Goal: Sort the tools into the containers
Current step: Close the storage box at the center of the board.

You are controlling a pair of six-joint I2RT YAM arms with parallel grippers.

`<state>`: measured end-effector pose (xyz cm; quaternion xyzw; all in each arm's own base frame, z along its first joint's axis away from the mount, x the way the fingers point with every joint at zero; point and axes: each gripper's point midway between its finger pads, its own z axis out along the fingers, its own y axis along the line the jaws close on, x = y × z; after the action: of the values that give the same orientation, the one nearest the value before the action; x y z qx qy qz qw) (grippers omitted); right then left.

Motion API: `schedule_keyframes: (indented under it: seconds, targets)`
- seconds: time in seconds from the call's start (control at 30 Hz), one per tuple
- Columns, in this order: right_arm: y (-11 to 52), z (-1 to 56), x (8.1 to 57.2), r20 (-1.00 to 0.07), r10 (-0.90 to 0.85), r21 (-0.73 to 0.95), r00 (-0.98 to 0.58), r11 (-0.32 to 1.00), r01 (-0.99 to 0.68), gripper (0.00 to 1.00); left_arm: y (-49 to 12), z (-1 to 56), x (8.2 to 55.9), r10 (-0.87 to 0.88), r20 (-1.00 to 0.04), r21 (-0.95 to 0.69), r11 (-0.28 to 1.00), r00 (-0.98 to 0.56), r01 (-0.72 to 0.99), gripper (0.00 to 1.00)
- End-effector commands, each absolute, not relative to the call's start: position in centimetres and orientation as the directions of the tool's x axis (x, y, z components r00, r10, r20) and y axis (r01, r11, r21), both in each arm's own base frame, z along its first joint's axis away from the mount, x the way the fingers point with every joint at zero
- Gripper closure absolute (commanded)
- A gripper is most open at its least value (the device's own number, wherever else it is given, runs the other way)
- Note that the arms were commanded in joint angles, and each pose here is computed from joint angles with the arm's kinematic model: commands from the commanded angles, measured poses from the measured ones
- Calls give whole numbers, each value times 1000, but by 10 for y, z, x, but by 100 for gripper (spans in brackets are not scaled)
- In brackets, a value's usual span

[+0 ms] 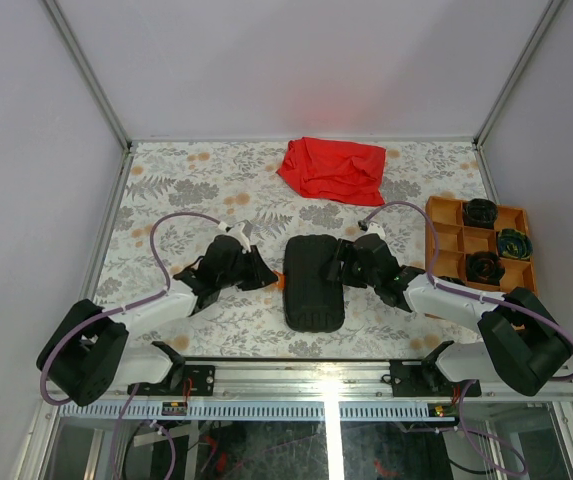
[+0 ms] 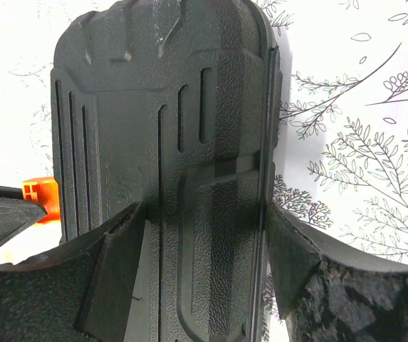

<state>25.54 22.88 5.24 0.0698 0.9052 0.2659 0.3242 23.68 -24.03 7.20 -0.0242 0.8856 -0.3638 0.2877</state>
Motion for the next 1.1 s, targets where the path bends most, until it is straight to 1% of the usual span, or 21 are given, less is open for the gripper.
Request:
schedule_keyframes:
  seconds: [0.0, 0.13, 0.47, 0.77, 1.07]
  targets:
    - [204, 13, 230, -498, 217, 407, -840, 914, -5, 37, -260, 104, 247, -249, -561, -667, 700, -789, 253, 91]
    - [204, 13, 230, -498, 218, 406, -839, 914, -3, 37, -267, 110, 247, -241, -570, -661, 702, -786, 264, 87]
    - [203, 11, 229, -496, 217, 406, -841, 914, -3, 37, -283, 120, 242, -228, -572, -670, 684, -788, 289, 87]
    - [203, 10, 228, -494, 217, 406, -842, 914, -2, 36, -297, 124, 238, -208, -572, -670, 676, -794, 306, 83]
    - [201, 10, 227, -494, 220, 403, -841, 915, 2, 36, -311, 121, 233, -187, -565, -676, 664, -804, 320, 82]
